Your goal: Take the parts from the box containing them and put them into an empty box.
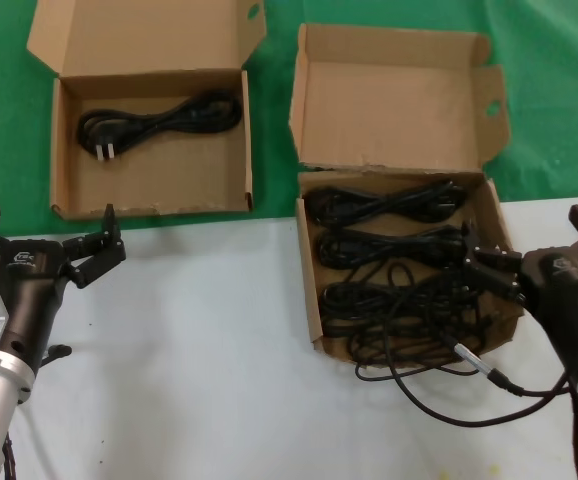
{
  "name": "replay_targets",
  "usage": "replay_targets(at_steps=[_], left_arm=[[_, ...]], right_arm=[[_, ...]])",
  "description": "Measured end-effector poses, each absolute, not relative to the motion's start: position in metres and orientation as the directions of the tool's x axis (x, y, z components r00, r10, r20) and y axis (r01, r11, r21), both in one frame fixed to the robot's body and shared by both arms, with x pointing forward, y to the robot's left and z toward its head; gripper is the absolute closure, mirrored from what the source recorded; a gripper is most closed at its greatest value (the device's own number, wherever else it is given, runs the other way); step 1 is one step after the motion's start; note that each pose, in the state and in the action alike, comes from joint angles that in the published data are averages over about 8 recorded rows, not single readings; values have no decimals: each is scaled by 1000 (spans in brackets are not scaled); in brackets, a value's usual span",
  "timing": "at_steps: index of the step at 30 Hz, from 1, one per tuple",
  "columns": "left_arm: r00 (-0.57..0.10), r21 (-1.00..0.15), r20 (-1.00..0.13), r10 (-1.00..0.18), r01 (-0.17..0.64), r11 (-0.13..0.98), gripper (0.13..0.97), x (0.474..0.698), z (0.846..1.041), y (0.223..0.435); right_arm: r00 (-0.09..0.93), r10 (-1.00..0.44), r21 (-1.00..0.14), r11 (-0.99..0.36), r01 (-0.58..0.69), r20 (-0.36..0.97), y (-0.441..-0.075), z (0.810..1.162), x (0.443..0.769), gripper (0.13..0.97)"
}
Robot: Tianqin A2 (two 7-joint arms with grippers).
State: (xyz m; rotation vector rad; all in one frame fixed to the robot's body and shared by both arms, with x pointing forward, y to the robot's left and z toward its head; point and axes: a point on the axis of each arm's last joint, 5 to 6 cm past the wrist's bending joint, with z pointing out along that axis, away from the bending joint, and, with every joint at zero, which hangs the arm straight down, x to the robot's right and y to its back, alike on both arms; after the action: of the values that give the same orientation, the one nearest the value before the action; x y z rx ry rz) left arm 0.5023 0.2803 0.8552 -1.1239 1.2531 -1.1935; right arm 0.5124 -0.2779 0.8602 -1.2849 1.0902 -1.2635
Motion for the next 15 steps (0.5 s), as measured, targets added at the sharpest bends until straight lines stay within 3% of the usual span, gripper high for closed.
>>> replay_targets(at_steps=[15], left_arm=[[-36, -997, -71, -997, 22, 70, 132, 502, 855, 280]], right_arm=[[52, -993, -994, -106, 39, 108, -278, 860, 512, 130]])
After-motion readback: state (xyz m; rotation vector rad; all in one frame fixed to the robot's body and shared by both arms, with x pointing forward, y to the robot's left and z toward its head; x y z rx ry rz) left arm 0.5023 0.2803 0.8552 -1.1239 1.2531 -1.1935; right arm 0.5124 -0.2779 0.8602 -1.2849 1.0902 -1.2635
